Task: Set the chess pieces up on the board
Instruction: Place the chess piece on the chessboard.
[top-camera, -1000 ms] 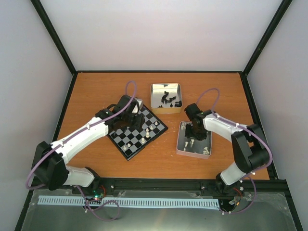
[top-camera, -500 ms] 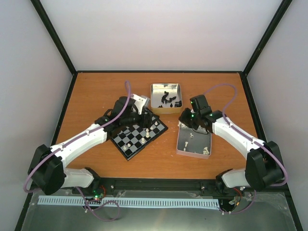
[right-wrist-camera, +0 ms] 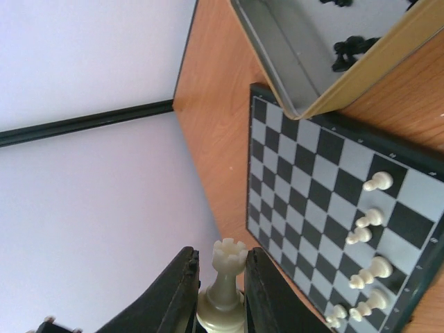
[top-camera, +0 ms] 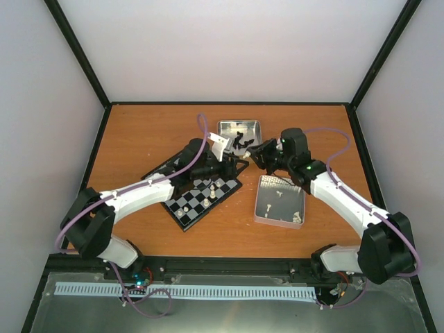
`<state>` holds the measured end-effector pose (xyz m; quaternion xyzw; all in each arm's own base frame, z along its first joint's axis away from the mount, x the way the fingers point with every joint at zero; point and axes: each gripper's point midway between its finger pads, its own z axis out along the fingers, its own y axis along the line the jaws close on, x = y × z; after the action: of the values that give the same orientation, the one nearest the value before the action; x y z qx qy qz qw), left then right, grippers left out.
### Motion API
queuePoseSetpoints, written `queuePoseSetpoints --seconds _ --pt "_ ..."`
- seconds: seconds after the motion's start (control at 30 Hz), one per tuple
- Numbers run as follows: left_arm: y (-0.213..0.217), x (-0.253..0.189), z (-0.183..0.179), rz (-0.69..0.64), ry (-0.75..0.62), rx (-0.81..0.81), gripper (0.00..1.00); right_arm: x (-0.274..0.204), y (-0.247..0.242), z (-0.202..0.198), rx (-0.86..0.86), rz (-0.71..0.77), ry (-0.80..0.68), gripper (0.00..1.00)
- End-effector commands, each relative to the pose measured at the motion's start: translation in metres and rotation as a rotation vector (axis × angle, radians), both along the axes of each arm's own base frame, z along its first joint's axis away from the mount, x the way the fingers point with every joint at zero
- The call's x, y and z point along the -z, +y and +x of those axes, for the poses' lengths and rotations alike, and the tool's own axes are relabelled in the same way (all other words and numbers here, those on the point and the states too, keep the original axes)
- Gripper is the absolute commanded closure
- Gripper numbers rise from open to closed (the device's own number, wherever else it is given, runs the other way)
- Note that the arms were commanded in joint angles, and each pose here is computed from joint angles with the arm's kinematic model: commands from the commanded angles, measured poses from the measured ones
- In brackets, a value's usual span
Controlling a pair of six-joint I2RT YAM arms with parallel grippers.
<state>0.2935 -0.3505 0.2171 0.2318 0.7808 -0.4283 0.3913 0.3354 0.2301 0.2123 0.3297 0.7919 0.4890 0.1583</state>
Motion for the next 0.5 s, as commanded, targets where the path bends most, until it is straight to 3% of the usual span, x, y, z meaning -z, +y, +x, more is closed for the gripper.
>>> queuePoseSetpoints --seconds 0.0,0.23,0.47 --pt "-0.014 -0.04 0.012 -0.105 -0.045 -0.017 0.54 -0.017 0.004 0.0 0.013 0.092 0.0 0.8" --pt "-0.013 -0.038 0.023 -0.108 -0.03 -0.071 0.67 -0.015 0.006 -0.003 -0.001 0.1 0.007 0.8" --pt "-0.012 -0.031 0.026 -0.09 -0.018 -0.088 0.92 -0.012 0.006 -0.003 -0.004 0.099 0.006 0.8"
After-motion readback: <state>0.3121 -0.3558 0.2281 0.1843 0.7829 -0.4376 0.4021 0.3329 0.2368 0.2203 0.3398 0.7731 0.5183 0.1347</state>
